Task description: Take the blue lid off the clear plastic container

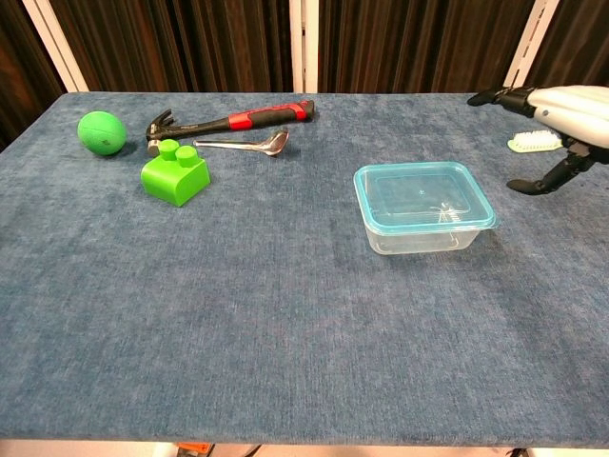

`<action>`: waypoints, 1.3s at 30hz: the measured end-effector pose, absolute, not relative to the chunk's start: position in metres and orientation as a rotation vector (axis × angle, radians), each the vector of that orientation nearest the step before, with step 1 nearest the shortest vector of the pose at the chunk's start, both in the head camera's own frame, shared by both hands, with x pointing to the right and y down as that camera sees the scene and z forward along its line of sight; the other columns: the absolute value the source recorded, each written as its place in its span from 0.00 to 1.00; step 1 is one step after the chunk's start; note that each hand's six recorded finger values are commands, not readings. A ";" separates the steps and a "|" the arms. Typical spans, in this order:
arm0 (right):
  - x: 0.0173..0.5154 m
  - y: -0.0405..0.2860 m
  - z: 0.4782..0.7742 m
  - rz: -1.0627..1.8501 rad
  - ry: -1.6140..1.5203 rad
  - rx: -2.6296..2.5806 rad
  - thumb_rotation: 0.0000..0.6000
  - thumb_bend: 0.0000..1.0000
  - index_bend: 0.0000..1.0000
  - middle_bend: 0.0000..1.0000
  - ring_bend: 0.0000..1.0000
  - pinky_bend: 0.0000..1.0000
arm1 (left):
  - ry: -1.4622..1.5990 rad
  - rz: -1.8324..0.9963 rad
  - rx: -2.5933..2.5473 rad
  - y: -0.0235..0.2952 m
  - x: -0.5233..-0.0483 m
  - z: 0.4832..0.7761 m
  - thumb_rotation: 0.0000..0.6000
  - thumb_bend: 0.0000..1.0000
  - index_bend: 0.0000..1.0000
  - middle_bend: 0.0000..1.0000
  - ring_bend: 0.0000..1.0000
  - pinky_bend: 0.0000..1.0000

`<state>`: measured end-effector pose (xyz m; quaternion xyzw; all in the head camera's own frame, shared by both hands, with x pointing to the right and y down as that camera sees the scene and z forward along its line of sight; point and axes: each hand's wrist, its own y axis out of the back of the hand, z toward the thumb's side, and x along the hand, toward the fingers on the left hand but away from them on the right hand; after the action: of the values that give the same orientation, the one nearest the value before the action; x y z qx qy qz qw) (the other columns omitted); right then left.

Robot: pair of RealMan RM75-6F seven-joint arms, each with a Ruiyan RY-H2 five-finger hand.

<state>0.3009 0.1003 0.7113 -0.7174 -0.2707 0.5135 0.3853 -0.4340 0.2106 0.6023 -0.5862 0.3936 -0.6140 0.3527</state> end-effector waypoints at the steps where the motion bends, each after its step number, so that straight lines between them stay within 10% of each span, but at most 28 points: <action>1: 0.297 0.101 0.713 1.301 -0.679 -1.822 1.00 0.18 0.00 0.00 0.00 0.00 | 1.017 -1.587 -1.517 0.211 -0.434 0.602 1.00 0.00 0.04 0.00 0.00 0.00; 22: 0.183 0.119 0.725 1.031 -0.616 -1.969 1.00 0.16 0.00 0.00 0.00 0.00 | 0.922 -1.485 -1.622 0.189 -0.409 0.604 1.00 0.00 0.04 0.00 0.00 0.00; 39: 0.334 0.123 0.619 0.975 -1.107 -1.809 1.00 0.21 0.00 0.00 0.00 0.00 | 0.380 -1.066 -1.921 0.120 -0.214 0.635 1.00 0.00 0.02 0.00 0.00 0.00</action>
<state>0.3343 0.1232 0.6195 -0.7127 -0.4363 0.3841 0.3927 -0.2142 0.1200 0.6351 -0.7736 0.1530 -0.4291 0.4404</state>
